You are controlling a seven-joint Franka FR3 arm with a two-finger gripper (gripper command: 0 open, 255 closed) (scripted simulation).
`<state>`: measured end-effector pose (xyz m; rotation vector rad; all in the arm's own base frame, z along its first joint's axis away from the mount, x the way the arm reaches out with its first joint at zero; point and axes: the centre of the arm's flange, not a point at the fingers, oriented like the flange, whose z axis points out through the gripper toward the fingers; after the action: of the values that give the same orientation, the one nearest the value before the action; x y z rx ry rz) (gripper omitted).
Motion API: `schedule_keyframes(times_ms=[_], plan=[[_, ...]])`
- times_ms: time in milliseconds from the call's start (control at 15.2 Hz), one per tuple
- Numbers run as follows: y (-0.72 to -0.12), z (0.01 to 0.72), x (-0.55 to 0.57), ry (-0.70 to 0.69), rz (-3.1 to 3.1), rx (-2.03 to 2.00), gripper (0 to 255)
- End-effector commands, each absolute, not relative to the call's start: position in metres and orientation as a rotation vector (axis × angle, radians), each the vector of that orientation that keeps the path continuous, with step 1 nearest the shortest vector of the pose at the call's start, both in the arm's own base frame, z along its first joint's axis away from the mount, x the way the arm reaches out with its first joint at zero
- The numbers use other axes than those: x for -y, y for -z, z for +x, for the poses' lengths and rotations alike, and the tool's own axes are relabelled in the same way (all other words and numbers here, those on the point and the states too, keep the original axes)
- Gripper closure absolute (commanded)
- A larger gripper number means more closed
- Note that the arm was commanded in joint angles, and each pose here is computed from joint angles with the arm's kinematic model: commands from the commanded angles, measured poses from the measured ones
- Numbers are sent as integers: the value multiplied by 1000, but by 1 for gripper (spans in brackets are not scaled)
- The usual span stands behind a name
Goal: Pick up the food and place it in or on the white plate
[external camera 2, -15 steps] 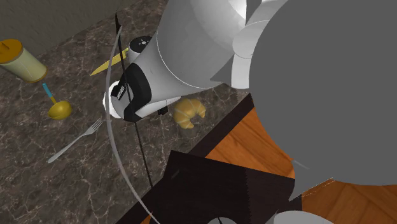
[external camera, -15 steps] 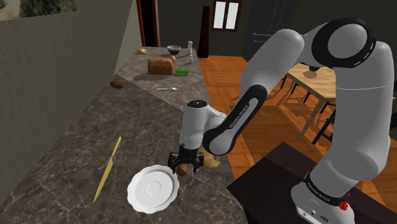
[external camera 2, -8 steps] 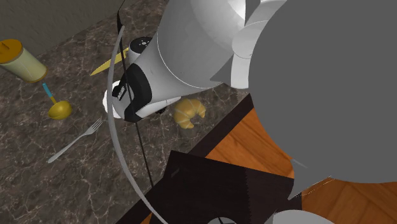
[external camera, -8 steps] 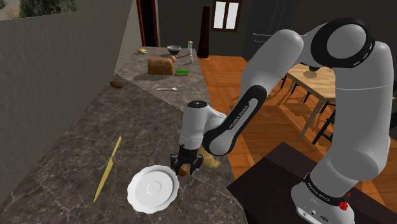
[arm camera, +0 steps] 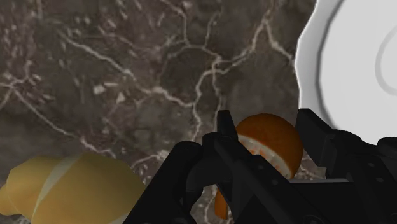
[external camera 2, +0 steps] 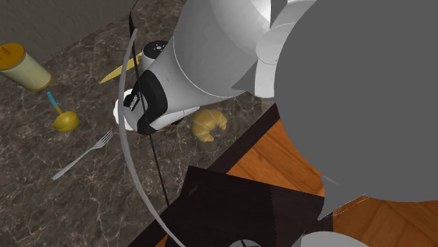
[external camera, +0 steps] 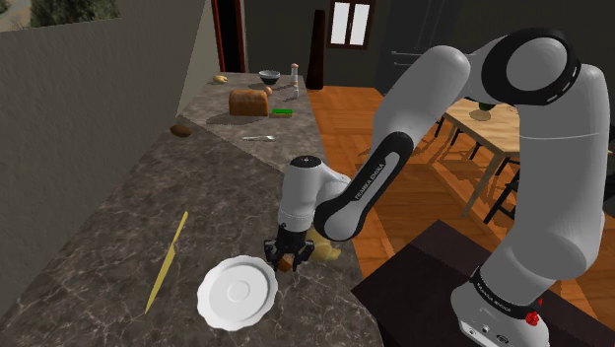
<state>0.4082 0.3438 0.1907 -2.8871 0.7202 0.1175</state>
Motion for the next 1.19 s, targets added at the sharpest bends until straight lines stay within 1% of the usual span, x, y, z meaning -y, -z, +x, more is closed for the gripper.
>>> schedule_keyframes(times_ms=[0, 1122], plan=[[-191, 408, -344, -117, -2887, -720, 255], [-279, 408, -344, -117, -2887, -720, 255]])
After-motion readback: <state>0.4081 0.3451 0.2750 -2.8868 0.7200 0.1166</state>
